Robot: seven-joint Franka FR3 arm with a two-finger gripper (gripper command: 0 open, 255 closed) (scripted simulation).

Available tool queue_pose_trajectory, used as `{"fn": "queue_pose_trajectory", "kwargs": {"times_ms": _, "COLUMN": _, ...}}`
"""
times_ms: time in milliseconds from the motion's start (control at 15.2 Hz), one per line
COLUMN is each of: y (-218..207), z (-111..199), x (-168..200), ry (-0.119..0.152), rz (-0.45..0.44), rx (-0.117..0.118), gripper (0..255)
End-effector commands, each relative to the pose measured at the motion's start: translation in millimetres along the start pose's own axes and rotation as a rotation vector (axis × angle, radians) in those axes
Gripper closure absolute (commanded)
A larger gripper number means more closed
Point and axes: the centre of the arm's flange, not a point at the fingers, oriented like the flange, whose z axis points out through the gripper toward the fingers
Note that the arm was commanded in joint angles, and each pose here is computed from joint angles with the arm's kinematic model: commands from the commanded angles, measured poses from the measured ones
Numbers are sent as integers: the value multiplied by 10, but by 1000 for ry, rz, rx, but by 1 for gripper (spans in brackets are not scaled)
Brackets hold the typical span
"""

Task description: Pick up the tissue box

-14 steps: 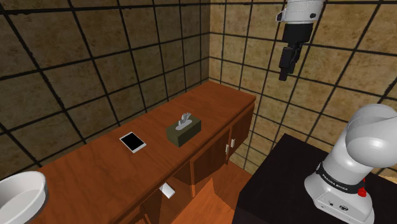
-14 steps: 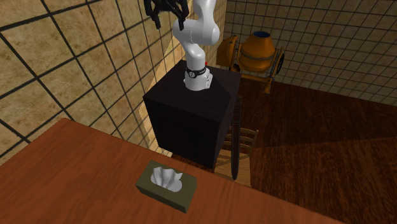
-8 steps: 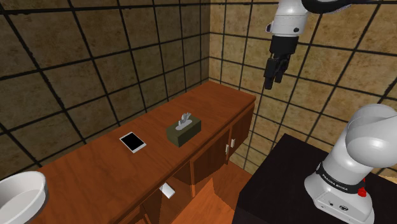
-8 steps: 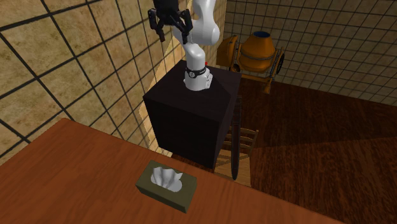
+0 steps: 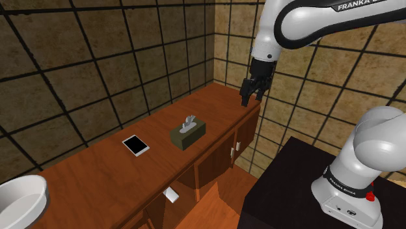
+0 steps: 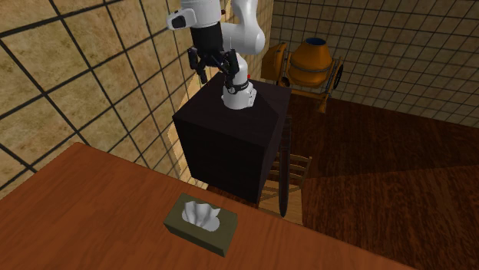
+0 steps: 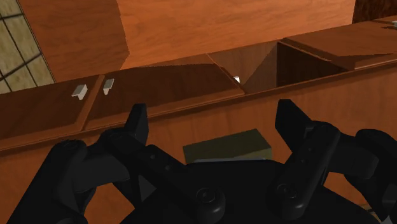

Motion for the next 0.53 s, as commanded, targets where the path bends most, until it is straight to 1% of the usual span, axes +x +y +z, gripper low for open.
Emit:
{"fn": "queue_pose_trajectory", "kwargs": {"times_ms": 0, "y": -75, "z": 163, "x": 147, "ry": 23, "rz": 32, "rx": 16, "gripper": 0}}
{"fn": "queue_pose_trajectory", "kwargs": {"times_ms": 462, "y": -389, "z": 733, "x": 663, "ry": 89, "rz": 136, "rx": 67, "gripper": 0}}
